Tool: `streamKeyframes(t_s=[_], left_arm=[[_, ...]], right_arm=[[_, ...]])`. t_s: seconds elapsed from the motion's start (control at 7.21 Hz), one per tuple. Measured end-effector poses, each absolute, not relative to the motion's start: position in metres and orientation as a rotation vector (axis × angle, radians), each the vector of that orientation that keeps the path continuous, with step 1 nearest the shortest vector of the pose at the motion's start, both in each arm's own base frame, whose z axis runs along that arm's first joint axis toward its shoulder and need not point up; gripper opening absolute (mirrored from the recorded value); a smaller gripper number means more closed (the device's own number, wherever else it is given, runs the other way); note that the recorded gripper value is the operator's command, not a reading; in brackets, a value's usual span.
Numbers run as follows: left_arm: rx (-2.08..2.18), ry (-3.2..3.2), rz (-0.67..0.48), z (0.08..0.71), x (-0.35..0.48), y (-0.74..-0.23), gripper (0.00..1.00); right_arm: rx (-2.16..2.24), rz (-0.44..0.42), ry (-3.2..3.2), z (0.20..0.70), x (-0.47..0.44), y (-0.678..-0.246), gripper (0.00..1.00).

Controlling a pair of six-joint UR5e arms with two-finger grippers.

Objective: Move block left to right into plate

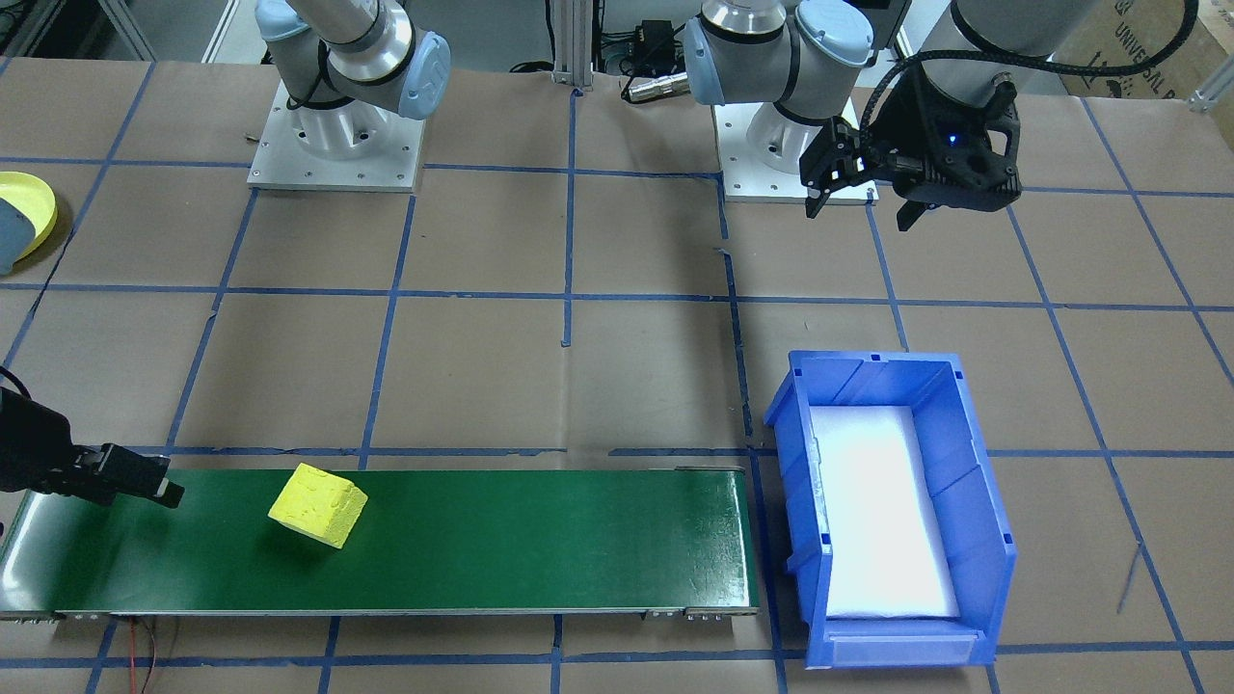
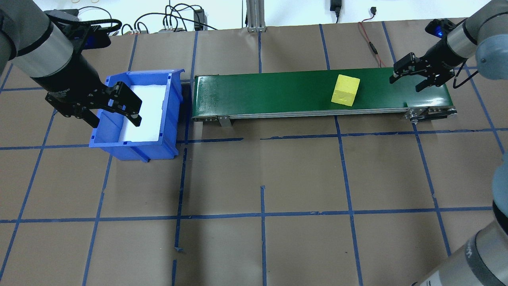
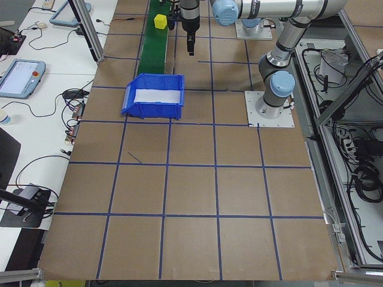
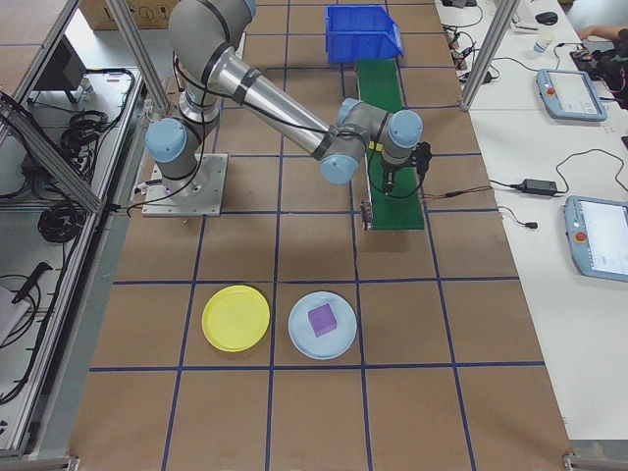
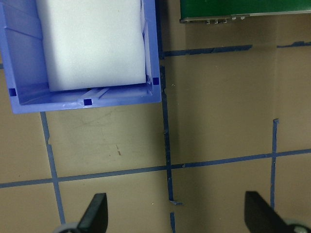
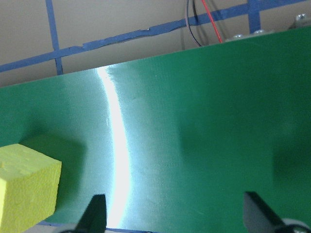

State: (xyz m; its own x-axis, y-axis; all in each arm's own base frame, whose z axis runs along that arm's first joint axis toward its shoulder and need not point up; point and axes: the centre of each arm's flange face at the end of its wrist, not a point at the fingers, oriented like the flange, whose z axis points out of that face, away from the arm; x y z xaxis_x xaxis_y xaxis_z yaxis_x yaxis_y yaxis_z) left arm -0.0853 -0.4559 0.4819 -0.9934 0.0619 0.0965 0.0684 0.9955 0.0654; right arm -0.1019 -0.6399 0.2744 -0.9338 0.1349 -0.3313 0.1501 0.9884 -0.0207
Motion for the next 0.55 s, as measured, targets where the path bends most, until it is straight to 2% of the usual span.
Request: streamKeyframes(t_s=[0.55], left_arm=[[-0.104,-3.044,-0.102,0.4824,-0.0864,-0.456,1.0]], right_arm=[[0.231,-0.069,2.796,0.2806,-0.0998,-0.6375,1.0]])
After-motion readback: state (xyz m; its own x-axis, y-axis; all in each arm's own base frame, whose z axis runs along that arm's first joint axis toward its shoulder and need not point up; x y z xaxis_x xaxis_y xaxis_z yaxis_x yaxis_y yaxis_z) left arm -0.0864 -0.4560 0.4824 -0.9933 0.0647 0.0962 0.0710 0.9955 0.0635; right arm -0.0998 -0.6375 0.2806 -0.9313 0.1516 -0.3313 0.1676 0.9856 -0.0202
